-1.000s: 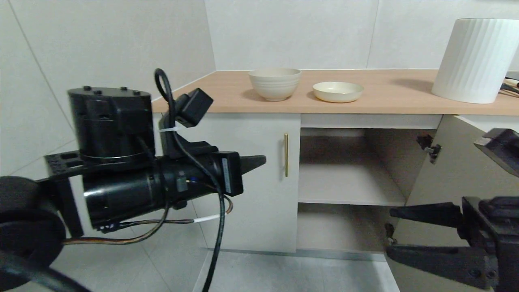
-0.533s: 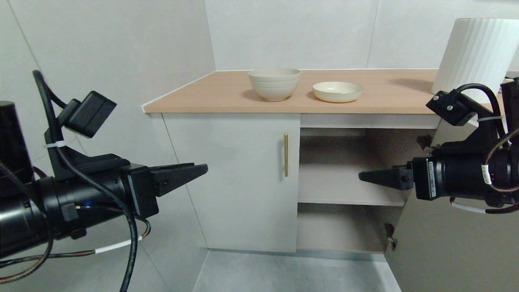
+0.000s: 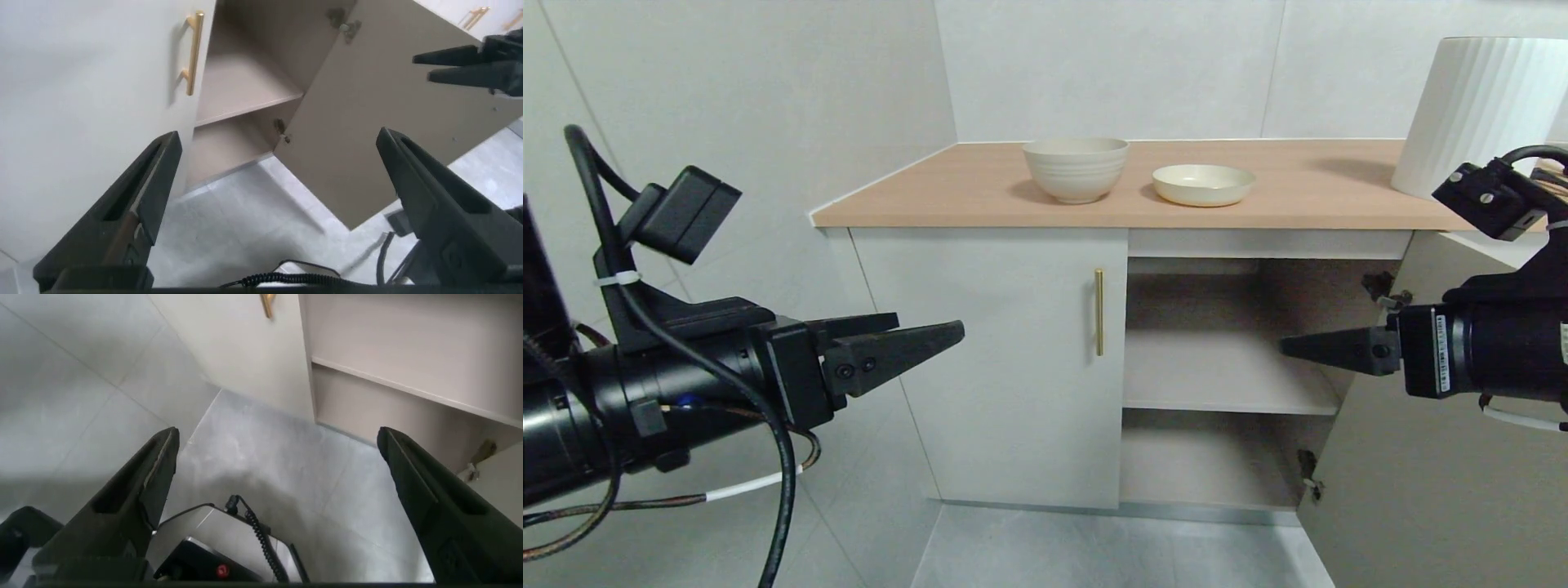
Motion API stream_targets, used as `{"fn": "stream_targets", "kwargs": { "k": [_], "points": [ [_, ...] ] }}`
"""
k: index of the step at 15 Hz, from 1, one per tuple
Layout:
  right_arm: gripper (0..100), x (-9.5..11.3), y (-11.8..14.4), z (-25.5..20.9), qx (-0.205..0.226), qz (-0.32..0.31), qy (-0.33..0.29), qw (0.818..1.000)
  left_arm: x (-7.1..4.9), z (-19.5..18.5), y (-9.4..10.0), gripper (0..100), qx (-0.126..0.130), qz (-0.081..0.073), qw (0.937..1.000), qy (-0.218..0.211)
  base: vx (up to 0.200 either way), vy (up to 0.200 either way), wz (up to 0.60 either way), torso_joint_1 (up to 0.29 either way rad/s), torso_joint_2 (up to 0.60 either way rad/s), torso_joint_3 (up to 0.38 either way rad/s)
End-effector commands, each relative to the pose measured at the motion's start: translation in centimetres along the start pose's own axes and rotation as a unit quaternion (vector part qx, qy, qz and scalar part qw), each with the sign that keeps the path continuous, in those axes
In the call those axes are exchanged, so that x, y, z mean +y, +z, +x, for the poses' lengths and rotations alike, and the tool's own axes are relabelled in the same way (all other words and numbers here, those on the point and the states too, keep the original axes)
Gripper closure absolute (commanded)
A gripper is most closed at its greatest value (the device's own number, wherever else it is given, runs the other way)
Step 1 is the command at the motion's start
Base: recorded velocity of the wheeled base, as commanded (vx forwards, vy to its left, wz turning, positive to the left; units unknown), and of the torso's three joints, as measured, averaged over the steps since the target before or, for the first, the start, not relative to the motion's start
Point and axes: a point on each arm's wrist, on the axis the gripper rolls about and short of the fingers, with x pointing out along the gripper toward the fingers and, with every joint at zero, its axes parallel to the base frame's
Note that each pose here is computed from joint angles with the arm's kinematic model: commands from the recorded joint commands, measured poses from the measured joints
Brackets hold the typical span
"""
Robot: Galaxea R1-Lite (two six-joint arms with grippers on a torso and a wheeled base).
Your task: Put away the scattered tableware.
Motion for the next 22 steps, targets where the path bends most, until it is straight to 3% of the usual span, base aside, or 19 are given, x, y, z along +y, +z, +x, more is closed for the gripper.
{"fn": "stream_targets", "kwargs": {
  "k": [1, 4, 17, 22],
  "points": [
    [0, 0.1, 0.1, -0.3, -0.005, -0.001, 0.002, 1.000, 0.0, 0.0, 0.0, 0, 0.000, 0.000, 1.0000, -0.001, 0.000, 0.000, 0.00, 0.000, 0.00, 0.000],
    [0, 0.1, 0.1, -0.8, -0.008, -0.001, 0.003, 1.000, 0.0, 0.0, 0.0, 0, 0.003, 0.001, 1.0000, -0.003, 0.000, 0.000, 0.00, 0.000, 0.00, 0.000],
    [0, 0.2, 0.0, -3.1, -0.030, -0.002, 0.028, 0.999, 0.0, 0.1, -0.1, 0, 0.006, 0.000, 1.0000, -0.003, 0.200, 0.000, 0.00, 0.003, 0.00, 0.002],
    [0, 0.1, -0.5, -3.4, -0.028, -0.006, 0.038, 0.999, -0.1, 0.1, -0.1, 0, 0.003, 0.001, 1.0000, -0.005, 0.000, 0.000, 0.00, 0.000, 0.00, 0.000]
  ]
}}
